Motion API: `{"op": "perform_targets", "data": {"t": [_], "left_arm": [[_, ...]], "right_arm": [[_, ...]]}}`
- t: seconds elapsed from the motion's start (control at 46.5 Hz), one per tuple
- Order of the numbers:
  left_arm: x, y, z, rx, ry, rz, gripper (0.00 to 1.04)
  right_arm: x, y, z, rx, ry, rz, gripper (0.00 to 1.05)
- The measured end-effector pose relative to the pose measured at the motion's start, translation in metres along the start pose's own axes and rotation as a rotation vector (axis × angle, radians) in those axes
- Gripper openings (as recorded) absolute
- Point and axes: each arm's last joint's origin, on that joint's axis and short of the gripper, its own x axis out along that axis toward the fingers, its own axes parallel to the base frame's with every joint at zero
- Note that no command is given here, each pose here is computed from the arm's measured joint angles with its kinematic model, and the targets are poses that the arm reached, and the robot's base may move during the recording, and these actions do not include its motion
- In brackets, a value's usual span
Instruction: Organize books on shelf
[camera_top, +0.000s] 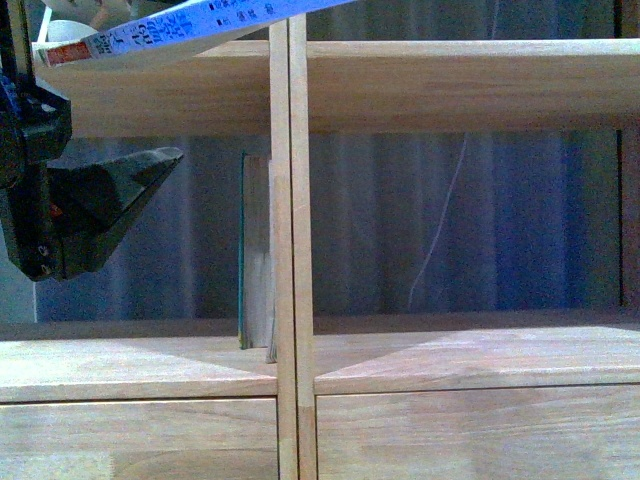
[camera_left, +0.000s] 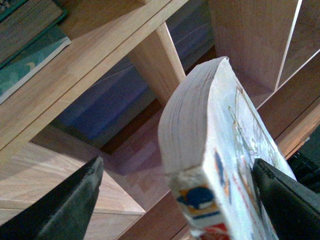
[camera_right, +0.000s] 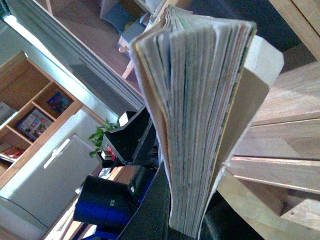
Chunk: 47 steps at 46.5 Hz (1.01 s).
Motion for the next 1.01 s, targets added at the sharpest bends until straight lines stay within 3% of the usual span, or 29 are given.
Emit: {"op": "perform_targets", "data": {"t": [0.107, 0.322, 0.473, 0.602, 0.881, 1.01], "left_arm": [[0.0, 0.0, 0.0, 0.001, -0.023, 0.014, 0.7], [0.001, -0.003, -0.002, 0.009, -0.025, 0.007, 0.42], [0.0, -0.008, 0.0, -0.03, -0.038, 0.004, 0.15], [-0.001, -0.013, 0.002, -0.059, -0.046, -0.004, 0.08], [-0.001, -0.011, 0.001, -0.076, -0.033, 0.023, 0.07], [-0.002, -0.01, 0.002, -0.056, -0.026, 0.043, 0.07]], "right_arm": [[0.0, -0.001, -0.001, 0.006, 0.0, -0.004, 0.07], [0.001, 0.0, -0.003, 0.011, 0.003, -0.007, 0.07], [0.001, -0.002, -0.005, 0.016, 0.005, -0.021, 0.07], [0.001, -0.002, -0.006, 0.025, 0.007, -0.024, 0.07], [0.001, -0.005, -0.009, 0.031, 0.015, -0.068, 0.07], [0.002, -0.007, -0.007, 0.0, -0.001, -0.092, 0.24]]}}
